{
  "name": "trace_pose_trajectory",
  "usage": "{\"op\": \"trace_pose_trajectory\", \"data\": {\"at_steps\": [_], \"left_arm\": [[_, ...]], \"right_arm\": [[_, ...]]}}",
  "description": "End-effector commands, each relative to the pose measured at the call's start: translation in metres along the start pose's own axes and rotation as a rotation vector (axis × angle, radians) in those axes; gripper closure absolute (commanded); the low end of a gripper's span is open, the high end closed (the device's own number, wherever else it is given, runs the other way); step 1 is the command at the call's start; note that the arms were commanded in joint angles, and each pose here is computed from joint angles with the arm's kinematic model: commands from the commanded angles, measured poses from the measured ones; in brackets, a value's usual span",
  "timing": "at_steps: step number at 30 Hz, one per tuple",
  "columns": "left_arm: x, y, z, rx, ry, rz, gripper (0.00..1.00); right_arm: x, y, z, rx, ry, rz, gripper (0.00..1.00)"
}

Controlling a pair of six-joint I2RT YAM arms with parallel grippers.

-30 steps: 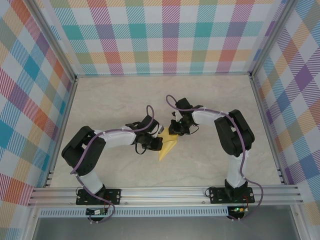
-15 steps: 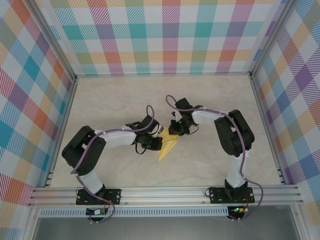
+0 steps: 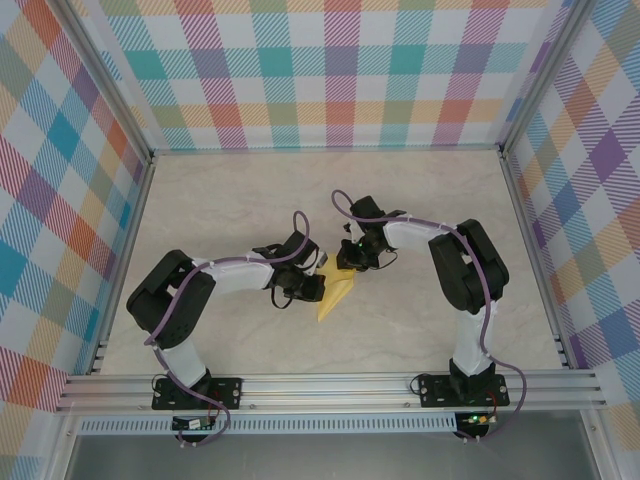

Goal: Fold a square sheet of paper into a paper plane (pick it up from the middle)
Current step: Third fold the triangle at the center of the table.

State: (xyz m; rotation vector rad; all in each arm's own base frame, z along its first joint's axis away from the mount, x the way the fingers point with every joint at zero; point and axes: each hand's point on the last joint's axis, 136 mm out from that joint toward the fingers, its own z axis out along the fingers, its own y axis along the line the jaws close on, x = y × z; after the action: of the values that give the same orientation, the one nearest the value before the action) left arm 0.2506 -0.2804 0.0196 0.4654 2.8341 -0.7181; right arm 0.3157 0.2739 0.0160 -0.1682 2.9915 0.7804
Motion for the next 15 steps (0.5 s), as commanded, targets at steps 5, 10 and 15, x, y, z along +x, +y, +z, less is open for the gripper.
{"op": "trace_pose_trajectory", "data": {"at_steps": [5, 10, 15], "left_arm": [[0.005, 0.007, 0.008, 0.000, 0.021, -0.001, 0.96], [0.007, 0.006, 0.009, 0.003, 0.029, -0.002, 0.96], [0.006, 0.004, 0.009, 0.017, 0.025, -0.009, 0.96]], "right_arm": [[0.018, -0.012, 0.004, 0.064, 0.061, 0.027, 0.81], [0.006, 0.004, -0.022, 0.049, -0.012, 0.014, 0.78], [-0.002, 0.008, -0.058, 0.069, -0.133, 0.029, 0.73]]}}
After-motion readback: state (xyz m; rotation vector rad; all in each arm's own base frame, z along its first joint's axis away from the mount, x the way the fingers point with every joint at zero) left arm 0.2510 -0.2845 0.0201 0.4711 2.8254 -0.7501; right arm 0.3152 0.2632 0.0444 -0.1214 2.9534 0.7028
